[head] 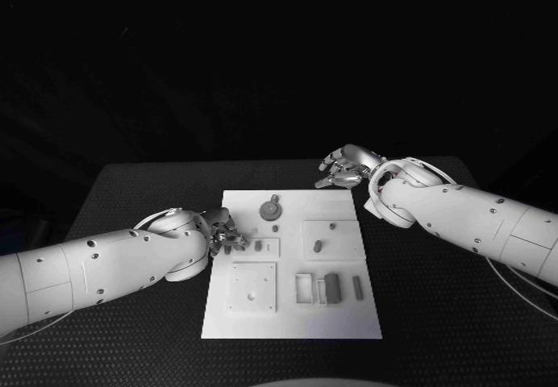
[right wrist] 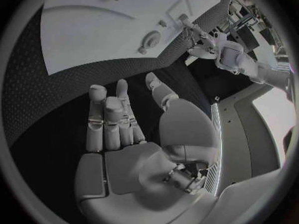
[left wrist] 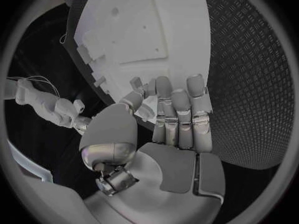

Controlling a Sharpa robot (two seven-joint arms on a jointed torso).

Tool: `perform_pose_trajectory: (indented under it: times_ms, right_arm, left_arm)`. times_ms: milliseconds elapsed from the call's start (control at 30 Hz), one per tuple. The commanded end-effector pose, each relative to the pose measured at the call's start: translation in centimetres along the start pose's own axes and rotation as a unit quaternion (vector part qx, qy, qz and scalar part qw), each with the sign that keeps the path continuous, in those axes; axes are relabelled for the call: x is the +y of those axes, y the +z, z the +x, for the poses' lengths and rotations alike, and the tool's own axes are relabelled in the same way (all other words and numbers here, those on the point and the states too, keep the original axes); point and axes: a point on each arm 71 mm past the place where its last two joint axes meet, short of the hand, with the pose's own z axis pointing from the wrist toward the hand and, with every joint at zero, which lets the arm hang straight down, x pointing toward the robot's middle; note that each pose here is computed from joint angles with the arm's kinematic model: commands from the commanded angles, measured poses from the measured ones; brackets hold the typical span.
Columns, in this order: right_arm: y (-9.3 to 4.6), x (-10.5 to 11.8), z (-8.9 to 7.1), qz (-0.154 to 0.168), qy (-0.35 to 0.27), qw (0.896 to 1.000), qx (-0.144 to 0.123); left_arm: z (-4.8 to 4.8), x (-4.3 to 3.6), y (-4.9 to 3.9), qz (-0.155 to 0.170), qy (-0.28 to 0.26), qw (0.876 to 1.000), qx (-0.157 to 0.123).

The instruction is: Assemble the parts on the task board

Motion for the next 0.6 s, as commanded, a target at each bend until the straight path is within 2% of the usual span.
perform_pose_trajectory:
  times_ms: [33, 600]
  right_arm:
    - [-0.01, 0.06, 0.08, -0.004, -0.001, 1.0, 0.005]
    - [0.0, 0.03, 0.07, -0.003, -0.001, 1.0, 0.005]
  left_arm:
    - [0.54, 0.13, 0.01, -0.006, 0.005, 1.0, 0.019]
    - [0.47, 0.19, 0.05, -0.006, 0.002, 1.0, 0.016]
